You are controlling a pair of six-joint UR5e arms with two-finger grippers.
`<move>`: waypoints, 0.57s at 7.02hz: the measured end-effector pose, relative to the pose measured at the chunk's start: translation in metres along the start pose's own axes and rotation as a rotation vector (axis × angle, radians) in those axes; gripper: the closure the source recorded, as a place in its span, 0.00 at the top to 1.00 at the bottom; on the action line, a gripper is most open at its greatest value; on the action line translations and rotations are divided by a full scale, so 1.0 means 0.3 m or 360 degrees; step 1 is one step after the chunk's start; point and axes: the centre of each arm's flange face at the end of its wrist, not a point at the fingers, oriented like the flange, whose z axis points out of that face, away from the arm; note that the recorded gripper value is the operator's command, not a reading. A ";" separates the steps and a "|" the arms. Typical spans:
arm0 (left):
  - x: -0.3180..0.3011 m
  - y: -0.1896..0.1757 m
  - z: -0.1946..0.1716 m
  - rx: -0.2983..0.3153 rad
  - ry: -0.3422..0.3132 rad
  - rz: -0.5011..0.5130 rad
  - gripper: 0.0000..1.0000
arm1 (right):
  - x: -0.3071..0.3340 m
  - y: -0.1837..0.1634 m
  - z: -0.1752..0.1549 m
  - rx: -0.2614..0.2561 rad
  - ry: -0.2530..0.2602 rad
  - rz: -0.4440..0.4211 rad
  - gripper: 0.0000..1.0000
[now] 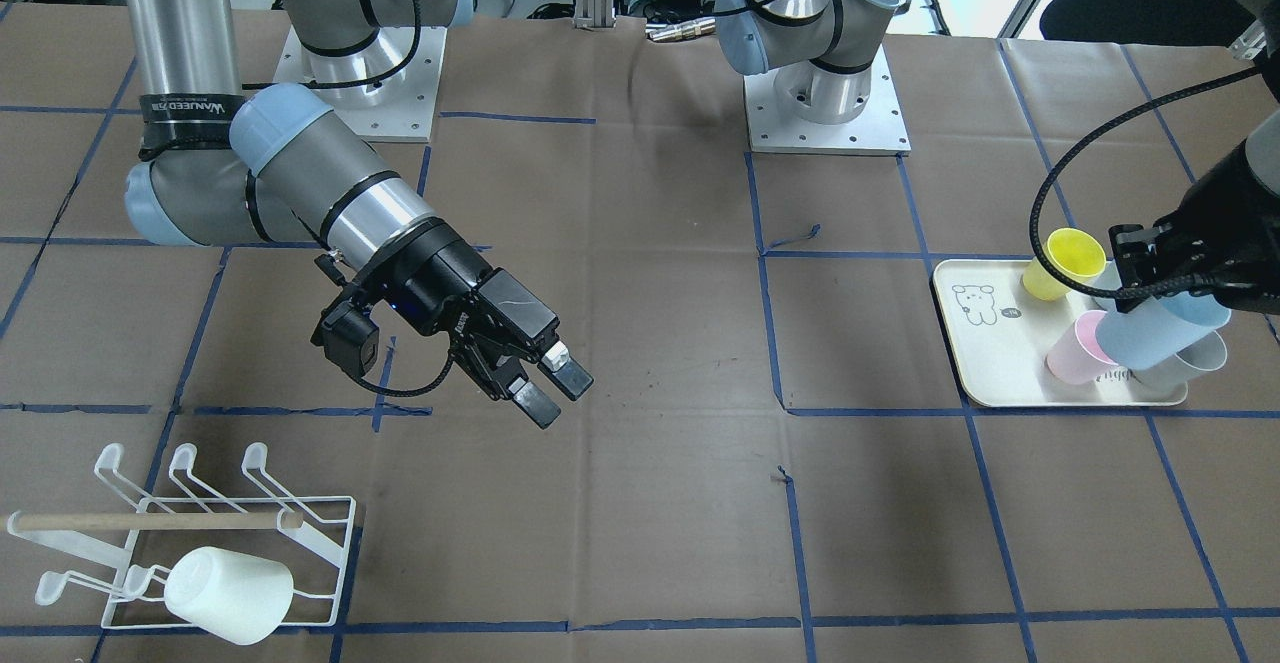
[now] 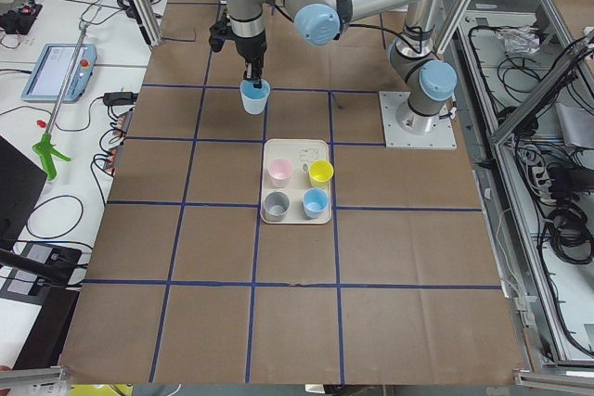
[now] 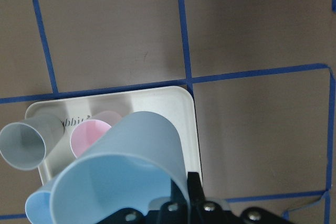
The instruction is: Transfer IKEA cup to right arm and place on rack
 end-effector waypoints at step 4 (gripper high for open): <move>0.086 -0.189 0.054 0.0501 0.0274 0.0178 0.00 | -0.009 0.103 0.007 0.0179 -0.0083 0.0246 1.00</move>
